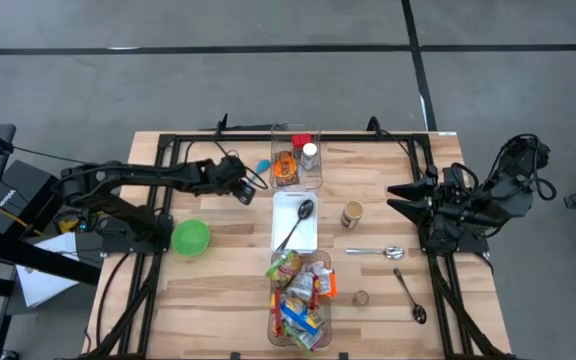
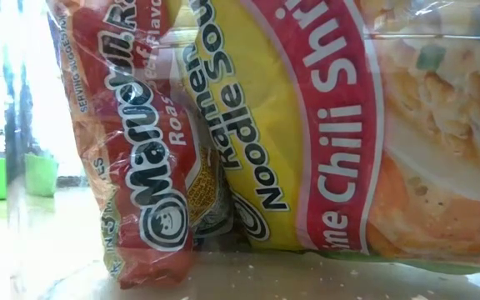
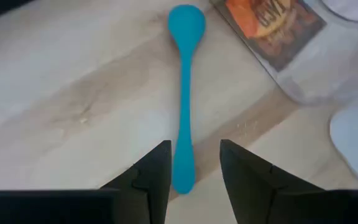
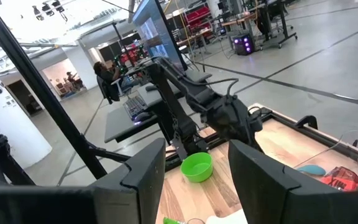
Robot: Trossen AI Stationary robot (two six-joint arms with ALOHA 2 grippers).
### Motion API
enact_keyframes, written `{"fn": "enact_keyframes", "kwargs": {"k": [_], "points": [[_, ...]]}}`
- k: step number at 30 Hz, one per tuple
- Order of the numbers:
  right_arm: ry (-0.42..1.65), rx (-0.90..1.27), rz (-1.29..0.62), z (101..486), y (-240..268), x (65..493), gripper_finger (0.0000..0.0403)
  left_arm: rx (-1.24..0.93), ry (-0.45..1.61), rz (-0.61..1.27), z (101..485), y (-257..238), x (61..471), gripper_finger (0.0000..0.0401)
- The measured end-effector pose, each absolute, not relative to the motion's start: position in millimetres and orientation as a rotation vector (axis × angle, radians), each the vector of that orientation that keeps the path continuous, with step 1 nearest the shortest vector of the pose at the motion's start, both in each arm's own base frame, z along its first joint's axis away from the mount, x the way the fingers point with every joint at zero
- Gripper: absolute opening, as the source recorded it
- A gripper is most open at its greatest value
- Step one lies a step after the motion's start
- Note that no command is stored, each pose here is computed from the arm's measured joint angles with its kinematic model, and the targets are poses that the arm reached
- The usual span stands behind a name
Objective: Pick & Place Food Item
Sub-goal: Put the blue baby spoon into the white bin
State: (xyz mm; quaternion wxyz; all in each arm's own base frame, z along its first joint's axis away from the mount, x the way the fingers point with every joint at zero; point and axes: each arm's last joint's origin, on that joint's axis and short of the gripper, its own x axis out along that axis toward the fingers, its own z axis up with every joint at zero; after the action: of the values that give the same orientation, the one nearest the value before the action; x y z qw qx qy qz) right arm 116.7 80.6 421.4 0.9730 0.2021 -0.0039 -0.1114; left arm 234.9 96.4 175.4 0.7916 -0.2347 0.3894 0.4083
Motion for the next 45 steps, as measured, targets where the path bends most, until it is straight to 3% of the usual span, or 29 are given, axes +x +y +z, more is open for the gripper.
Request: {"fn": "enact_keyframes", "kwargs": {"k": [8, 28, 36, 45], "points": [[-0.018, 0.409, -0.267, 422, 75, 119, 0.0171, -0.566, 0.746, 0.909, 164, 100, 231, 0.0148], [-0.028, 0.433, -0.281, 422, 73, 120, 0.0171, -0.539, 0.917, 0.857, 118, 116, 242, 0.0146], [-0.029, 0.448, -0.279, 422, 73, 120, 0.0171, -0.5, 0.896, 0.9, 118, 116, 243, 0.0118], [-0.023, 0.44, -0.281, 421, 73, 120, 0.0171, -0.492, 0.9, 0.917, 118, 117, 242, 0.0031]]}}
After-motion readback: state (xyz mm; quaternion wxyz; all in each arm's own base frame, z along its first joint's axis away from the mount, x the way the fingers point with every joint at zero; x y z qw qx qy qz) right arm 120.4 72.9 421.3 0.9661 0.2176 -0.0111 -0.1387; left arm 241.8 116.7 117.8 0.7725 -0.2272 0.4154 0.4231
